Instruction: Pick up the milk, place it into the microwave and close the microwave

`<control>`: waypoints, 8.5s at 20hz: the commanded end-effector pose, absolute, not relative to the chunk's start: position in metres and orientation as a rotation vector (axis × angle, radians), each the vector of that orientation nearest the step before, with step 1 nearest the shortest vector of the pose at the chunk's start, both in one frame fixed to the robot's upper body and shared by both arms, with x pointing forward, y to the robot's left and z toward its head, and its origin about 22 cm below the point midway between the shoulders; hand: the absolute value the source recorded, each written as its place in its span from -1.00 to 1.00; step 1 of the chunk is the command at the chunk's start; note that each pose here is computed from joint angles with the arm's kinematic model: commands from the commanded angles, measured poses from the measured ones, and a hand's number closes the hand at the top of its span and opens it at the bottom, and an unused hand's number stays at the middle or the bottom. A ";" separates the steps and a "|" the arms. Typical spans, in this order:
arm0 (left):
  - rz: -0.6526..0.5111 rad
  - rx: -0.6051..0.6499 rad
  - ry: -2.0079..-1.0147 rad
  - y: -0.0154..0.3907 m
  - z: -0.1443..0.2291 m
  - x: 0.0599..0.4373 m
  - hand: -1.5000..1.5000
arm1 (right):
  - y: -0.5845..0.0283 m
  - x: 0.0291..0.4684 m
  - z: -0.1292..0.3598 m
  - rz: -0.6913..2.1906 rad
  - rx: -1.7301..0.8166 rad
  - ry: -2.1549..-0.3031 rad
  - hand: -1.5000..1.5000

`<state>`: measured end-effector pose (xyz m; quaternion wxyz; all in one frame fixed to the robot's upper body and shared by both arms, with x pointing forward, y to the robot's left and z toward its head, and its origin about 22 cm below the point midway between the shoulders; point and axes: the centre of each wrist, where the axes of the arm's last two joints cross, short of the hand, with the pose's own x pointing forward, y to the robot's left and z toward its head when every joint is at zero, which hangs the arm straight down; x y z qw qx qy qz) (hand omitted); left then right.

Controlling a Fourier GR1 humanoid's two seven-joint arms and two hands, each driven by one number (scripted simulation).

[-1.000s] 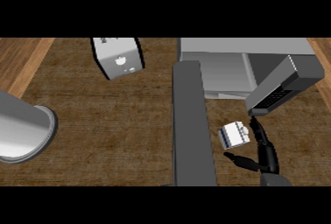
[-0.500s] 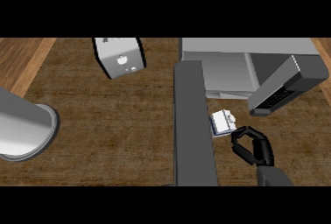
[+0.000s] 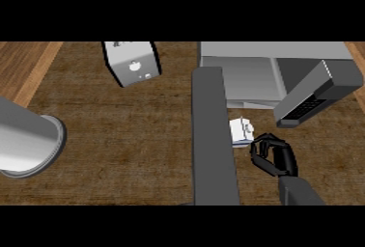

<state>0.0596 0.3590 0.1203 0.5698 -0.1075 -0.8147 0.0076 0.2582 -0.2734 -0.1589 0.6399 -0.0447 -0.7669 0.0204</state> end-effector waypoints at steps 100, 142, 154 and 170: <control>-0.207 -0.313 -1.889 0.366 0.119 0.154 -1.00 | -0.200 0.466 0.095 0.296 -0.538 -1.862 -1.00; -0.504 -0.574 -1.651 0.273 0.033 0.193 -1.00 | -0.214 0.355 -0.089 0.008 0.232 -1.757 -1.00; -0.603 -0.532 -1.603 0.229 0.002 0.223 1.00 | -0.280 0.234 -0.165 0.022 0.062 -1.701 -1.00; -0.814 -0.575 -1.656 0.133 -0.033 0.249 1.00 | -0.384 0.117 -0.112 -0.032 0.070 -1.817 -1.00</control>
